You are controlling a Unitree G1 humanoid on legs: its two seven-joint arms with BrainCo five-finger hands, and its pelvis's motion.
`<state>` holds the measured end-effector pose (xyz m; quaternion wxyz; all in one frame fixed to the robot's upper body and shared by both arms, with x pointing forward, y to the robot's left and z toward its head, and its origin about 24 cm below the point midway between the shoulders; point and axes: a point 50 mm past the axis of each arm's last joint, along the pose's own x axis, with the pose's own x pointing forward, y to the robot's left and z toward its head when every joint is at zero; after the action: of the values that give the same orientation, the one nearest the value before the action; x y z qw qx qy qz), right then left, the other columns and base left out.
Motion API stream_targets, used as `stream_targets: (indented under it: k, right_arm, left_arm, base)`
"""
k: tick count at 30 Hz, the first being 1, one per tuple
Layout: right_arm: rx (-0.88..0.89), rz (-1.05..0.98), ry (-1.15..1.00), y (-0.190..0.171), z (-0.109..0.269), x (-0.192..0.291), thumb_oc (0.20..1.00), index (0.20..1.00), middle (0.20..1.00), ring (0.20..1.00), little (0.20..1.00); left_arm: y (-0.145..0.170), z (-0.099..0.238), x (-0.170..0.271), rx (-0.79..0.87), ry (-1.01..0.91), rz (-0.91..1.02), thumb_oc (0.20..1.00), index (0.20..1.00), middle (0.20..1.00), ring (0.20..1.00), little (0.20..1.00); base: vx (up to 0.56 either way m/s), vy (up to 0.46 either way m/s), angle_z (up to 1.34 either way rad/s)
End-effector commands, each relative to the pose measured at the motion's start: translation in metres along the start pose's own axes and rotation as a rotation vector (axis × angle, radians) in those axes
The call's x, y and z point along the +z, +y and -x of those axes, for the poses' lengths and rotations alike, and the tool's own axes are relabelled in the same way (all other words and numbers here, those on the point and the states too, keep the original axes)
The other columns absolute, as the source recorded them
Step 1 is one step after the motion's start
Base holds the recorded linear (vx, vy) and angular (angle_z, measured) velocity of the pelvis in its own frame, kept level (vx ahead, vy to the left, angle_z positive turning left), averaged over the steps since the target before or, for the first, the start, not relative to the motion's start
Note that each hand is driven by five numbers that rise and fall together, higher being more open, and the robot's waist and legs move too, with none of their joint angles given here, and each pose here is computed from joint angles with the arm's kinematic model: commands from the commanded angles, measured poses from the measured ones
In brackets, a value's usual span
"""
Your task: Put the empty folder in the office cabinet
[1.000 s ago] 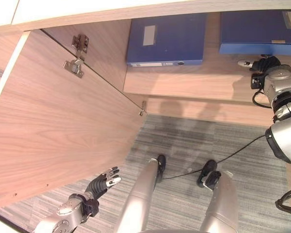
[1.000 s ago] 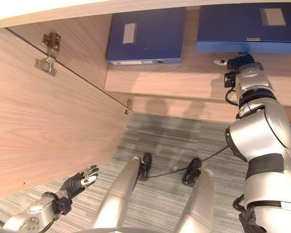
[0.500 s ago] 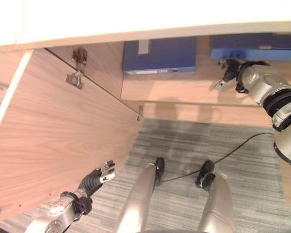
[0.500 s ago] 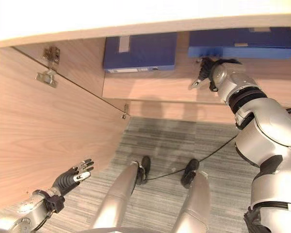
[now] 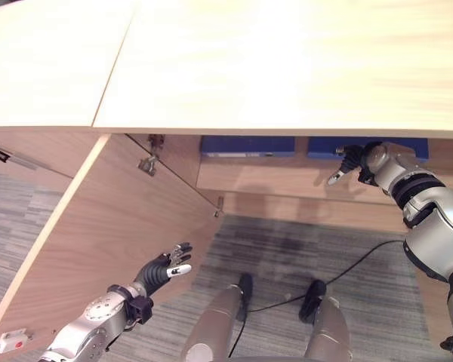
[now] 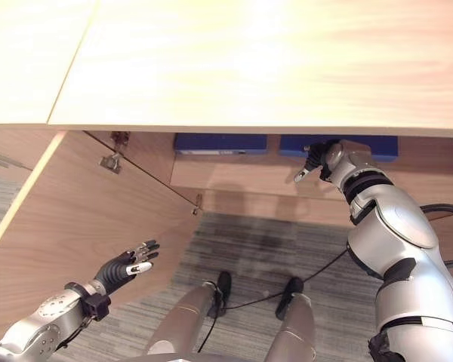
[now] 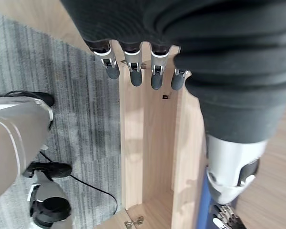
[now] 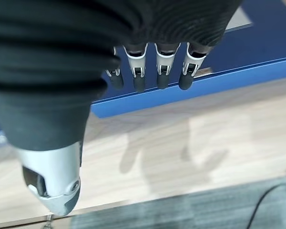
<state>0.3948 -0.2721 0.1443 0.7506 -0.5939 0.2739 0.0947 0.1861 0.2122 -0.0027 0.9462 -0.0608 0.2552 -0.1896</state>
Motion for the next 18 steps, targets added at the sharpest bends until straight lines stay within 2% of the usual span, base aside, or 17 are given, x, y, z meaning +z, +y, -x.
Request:
stream_targets:
  k: [1,8,14,18]
  right_arm:
    - [-0.067,0.042,0.057,-0.025,0.008,-0.005,1.000,1.000,1.000,1.000,1.000]
    - [0.008,-0.021,0.071,0.014,-0.005,-0.014,1.000,1.000,1.000,1.000,1.000]
    - [0.155,-0.042,0.098,0.079,-0.019,-0.021,1.000,1.000,1.000,1.000,1.000]
    - [0.194,-0.029,0.104,0.098,-0.020,-0.025,1.000,1.000,1.000,1.000,1.000]
  left_arm:
    - [-0.004,0.007,0.011,-0.030,-0.034,-0.077,1.000,1.000,1.000,1.000,1.000]
    - [-0.009,0.001,0.009,-0.042,-0.043,-0.056,1.000,1.000,1.000,1.000,1.000]
    - [-0.009,-0.001,-0.002,-0.037,-0.006,-0.040,1.000,1.000,1.000,1.000,1.000]
    - [-0.008,-0.002,-0.011,-0.031,0.027,-0.037,1.000,1.000,1.000,1.000,1.000]
  base:
    - [0.00,-0.047,-0.02]
    - [0.00,-0.086,0.01]
    - [0.02,-0.158,0.04]
    - [0.05,-0.156,0.01]
